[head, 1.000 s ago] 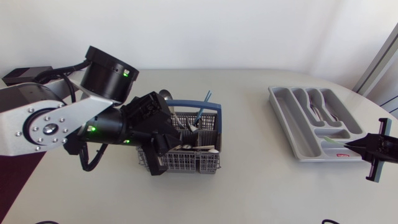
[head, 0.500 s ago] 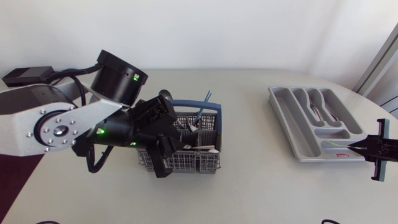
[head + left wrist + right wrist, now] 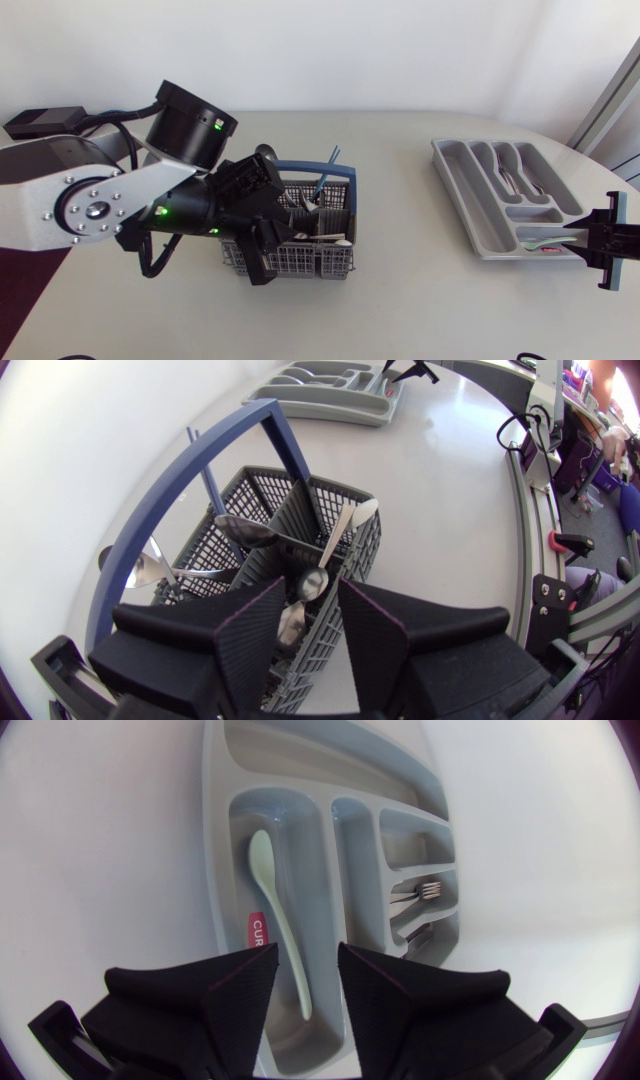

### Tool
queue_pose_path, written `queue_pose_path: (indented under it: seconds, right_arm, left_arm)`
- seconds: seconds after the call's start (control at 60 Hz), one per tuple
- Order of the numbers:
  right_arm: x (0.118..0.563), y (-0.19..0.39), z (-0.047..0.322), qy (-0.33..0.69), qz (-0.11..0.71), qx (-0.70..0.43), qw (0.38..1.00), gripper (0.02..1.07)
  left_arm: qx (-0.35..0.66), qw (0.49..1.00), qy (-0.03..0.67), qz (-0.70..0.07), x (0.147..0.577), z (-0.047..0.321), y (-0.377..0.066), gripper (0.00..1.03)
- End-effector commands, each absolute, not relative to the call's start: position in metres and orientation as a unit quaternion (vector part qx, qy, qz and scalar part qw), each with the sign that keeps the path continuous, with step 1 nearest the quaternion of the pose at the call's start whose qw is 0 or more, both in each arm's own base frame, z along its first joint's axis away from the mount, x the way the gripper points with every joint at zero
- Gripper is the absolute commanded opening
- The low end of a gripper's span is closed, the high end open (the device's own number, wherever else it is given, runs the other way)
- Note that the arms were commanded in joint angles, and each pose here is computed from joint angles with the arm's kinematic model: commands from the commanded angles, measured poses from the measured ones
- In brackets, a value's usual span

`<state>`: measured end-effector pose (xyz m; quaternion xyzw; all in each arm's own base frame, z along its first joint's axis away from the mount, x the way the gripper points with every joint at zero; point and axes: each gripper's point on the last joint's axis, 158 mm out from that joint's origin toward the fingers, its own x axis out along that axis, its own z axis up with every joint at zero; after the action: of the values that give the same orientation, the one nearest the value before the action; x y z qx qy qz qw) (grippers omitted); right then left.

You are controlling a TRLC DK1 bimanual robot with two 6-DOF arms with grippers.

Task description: Sort the cutlery from the basket into the organizer compartments.

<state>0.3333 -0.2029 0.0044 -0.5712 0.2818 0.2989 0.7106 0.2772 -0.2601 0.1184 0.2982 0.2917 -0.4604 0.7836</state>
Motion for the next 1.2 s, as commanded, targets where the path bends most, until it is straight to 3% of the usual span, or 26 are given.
queue_pose_path:
  seconds: [0.0, 0.183, 0.383, 0.7, 1.183]
  right_arm:
    - [0.333, -0.198, 0.014, 0.280, 0.291, -0.568, 0.717, 0.74]
    - [0.352, -0.179, 0.052, 0.281, 0.266, -0.511, 0.768, 0.75]
    - [0.344, -0.090, 0.072, 0.299, 0.326, -0.418, 0.793, 0.75]
    - [0.308, 0.053, 0.099, 0.296, 0.412, -0.344, 0.790, 0.75]
    - [0.264, 0.198, 0.130, 0.343, 0.474, -0.259, 0.769, 0.74]
  left_arm:
    - [0.292, 0.789, 0.291, -0.456, 0.279, 0.125, -0.261, 0.38]
    - [0.291, 0.793, 0.289, -0.451, 0.281, 0.127, -0.257, 0.38]
    - [0.289, 0.795, 0.299, -0.443, 0.281, 0.120, -0.246, 0.38]
    - [0.287, 0.800, 0.306, -0.428, 0.283, 0.109, -0.220, 0.38]
    - [0.282, 0.799, 0.305, -0.435, 0.279, 0.094, -0.210, 0.38]
